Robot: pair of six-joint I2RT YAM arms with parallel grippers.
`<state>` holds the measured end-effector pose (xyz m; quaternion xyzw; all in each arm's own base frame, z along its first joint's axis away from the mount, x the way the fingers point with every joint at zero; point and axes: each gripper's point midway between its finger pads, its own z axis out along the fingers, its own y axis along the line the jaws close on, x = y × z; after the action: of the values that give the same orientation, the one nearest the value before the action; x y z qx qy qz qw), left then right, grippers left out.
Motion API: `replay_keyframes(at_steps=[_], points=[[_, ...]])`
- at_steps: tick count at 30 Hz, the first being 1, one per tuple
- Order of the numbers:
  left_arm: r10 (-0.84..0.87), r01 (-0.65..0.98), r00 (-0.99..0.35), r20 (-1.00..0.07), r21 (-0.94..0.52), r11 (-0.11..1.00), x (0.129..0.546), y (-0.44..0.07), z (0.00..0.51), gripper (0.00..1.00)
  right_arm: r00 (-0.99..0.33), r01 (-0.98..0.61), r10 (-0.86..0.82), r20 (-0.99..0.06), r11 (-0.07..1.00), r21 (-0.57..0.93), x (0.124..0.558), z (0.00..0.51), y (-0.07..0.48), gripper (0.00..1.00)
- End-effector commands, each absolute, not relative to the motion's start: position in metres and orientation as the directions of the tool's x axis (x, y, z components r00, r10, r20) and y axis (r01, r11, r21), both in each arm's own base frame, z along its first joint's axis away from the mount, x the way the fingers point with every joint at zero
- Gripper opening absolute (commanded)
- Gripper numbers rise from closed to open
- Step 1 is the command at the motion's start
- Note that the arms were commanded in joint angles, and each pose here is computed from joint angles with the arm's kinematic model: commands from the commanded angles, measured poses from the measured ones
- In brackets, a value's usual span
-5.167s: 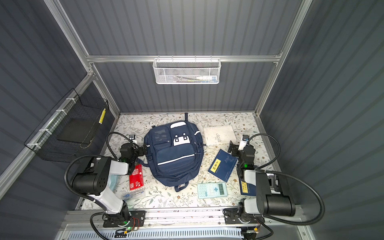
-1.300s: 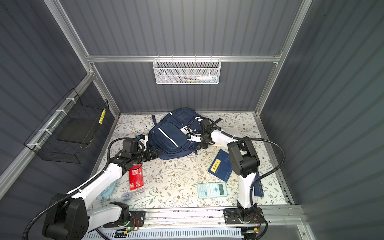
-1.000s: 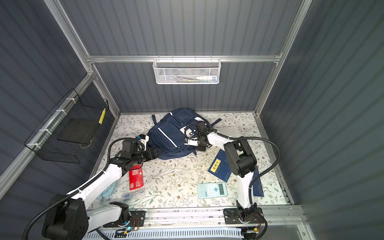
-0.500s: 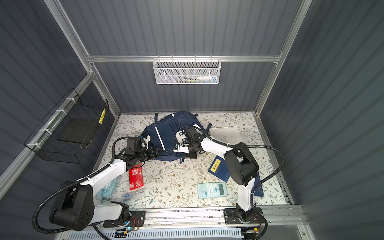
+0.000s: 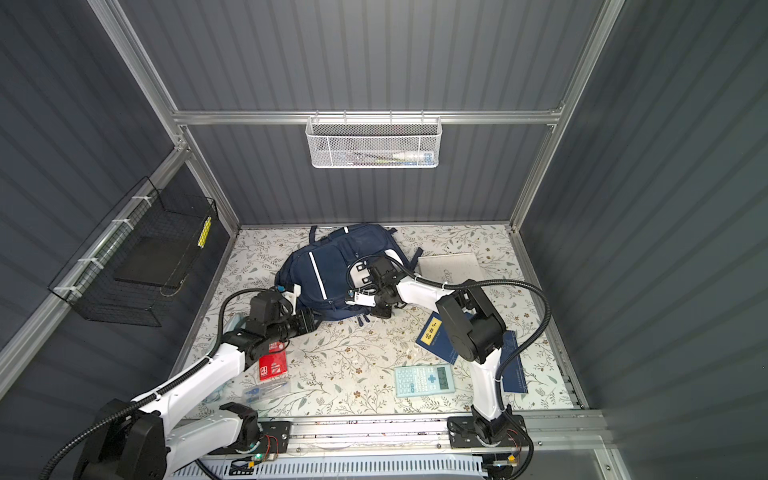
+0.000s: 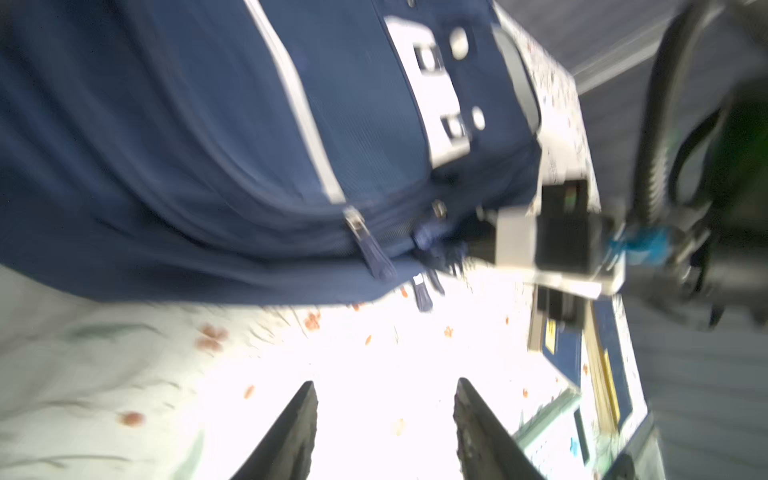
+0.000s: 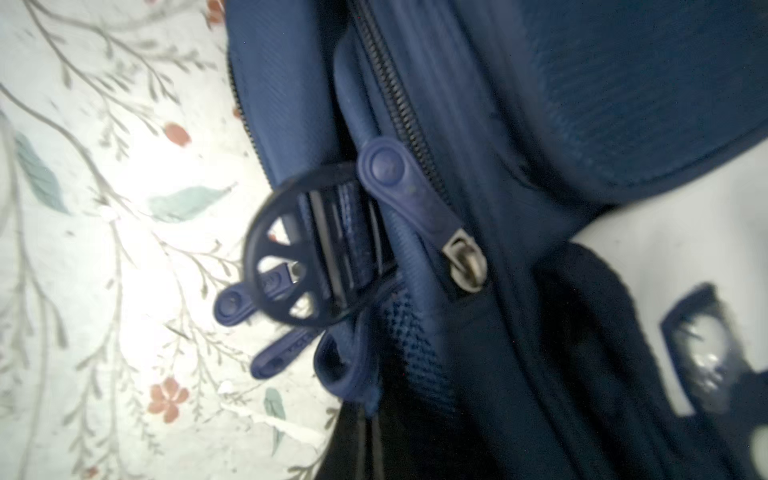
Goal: Pack the student bag
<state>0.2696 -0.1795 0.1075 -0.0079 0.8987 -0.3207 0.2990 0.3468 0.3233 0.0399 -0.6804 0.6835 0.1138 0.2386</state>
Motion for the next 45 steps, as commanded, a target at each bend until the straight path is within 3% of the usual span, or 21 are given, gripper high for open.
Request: replay_keyframes(at_steps=[1, 8, 14, 18, 26, 29, 32, 33, 35, 41, 43, 45], points=[[-0.205, 0.224, -0.771, -0.602, -0.558, 0.799, 0.271, -0.196, 0.113, 0.54, -0.036, -0.997, -0.777, -0.628, 0.074, -0.035, 0.330, 0.087, 0.347, 0.00], [-0.184, 0.336, -0.669, -0.720, -0.515, 0.789, 0.275, -0.212, 0.104, 0.51, -0.102, -0.995, -0.731, -0.675, 0.079, 0.064, 0.316, 0.114, 0.355, 0.00], [-0.168, 0.322, -0.604, -0.779, -0.431, 0.843, 0.291, -0.211, 0.098, 0.51, -0.179, -0.984, -0.690, -0.701, 0.110, 0.143, 0.313, 0.132, 0.361, 0.00], [-0.176, 0.371, -0.574, -0.800, -0.446, 0.815, 0.299, -0.225, 0.104, 0.39, -0.205, -0.978, -0.675, -0.709, 0.112, 0.176, 0.307, 0.137, 0.364, 0.00], [-0.184, 0.387, -0.577, -0.796, -0.464, 0.797, 0.308, -0.240, 0.096, 0.34, -0.214, -0.976, -0.664, -0.717, 0.115, 0.186, 0.303, 0.138, 0.365, 0.00], [-0.176, 0.412, -0.580, -0.795, -0.473, 0.779, 0.308, -0.248, 0.097, 0.45, -0.227, -0.973, -0.661, -0.715, 0.121, 0.198, 0.303, 0.135, 0.365, 0.00], [-0.181, 0.416, -0.587, -0.789, -0.485, 0.769, 0.304, -0.253, 0.095, 0.46, -0.231, -0.972, -0.662, -0.713, 0.125, 0.200, 0.305, 0.134, 0.366, 0.00], [-0.171, 0.410, -0.593, -0.786, -0.478, 0.777, 0.304, -0.252, 0.091, 0.45, -0.231, -0.972, -0.663, -0.712, 0.126, 0.198, 0.305, 0.133, 0.366, 0.00], [-0.169, 0.396, -0.588, -0.791, -0.464, 0.792, 0.306, -0.249, 0.088, 0.24, -0.228, -0.973, -0.663, -0.714, 0.122, 0.197, 0.304, 0.134, 0.366, 0.00], [-0.171, 0.401, -0.596, -0.784, -0.475, 0.783, 0.301, -0.248, 0.091, 0.11, -0.221, -0.974, -0.664, -0.714, 0.118, 0.191, 0.303, 0.135, 0.363, 0.00], [-0.167, 0.396, -0.606, -0.778, -0.477, 0.784, 0.299, -0.247, 0.088, 0.02, -0.225, -0.973, -0.659, -0.717, 0.118, 0.197, 0.304, 0.135, 0.363, 0.00], [-0.169, 0.385, -0.608, -0.776, -0.475, 0.792, 0.299, -0.245, 0.088, 0.00, -0.230, -0.972, -0.656, -0.719, 0.122, 0.200, 0.304, 0.136, 0.365, 0.00]])
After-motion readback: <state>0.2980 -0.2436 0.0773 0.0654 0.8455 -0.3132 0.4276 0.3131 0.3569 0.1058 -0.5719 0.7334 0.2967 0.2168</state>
